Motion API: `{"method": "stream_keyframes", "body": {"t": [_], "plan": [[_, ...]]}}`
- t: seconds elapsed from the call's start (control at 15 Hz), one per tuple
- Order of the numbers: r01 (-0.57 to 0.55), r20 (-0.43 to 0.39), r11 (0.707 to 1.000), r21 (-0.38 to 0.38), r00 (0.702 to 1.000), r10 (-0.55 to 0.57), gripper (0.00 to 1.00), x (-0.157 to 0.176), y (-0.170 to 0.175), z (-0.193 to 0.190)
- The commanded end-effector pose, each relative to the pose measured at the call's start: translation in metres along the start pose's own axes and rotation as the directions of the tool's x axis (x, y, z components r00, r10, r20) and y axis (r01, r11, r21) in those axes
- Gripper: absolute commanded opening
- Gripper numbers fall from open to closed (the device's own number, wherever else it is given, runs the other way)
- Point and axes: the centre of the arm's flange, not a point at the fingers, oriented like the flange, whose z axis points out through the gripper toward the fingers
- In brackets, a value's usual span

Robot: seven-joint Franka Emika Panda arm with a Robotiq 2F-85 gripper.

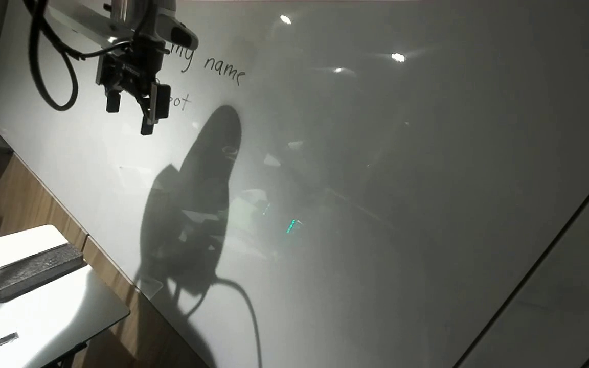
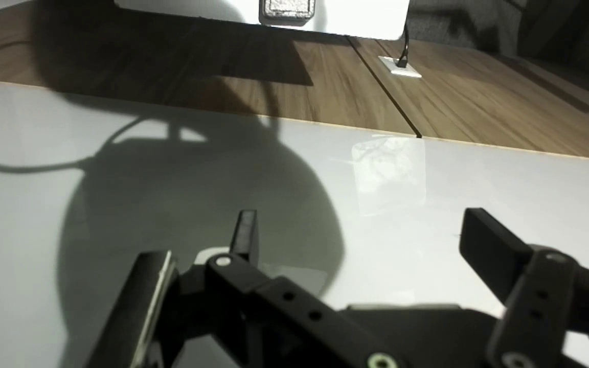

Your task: Erase the words on the whiteboard

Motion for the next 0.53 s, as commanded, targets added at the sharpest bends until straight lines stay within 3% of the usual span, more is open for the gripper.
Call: {"method": "stream_keyframes", "body": {"t": [0.0,0.47], "plan": [[-0.02,0.005,0.999,-0.047,1.0,0.021,1.0,-0.02,0.001,0.027],[-0.023,0.089,0.999,-0.023,0.996,0.025,1.0,-0.081,0.0,0.117]]}}
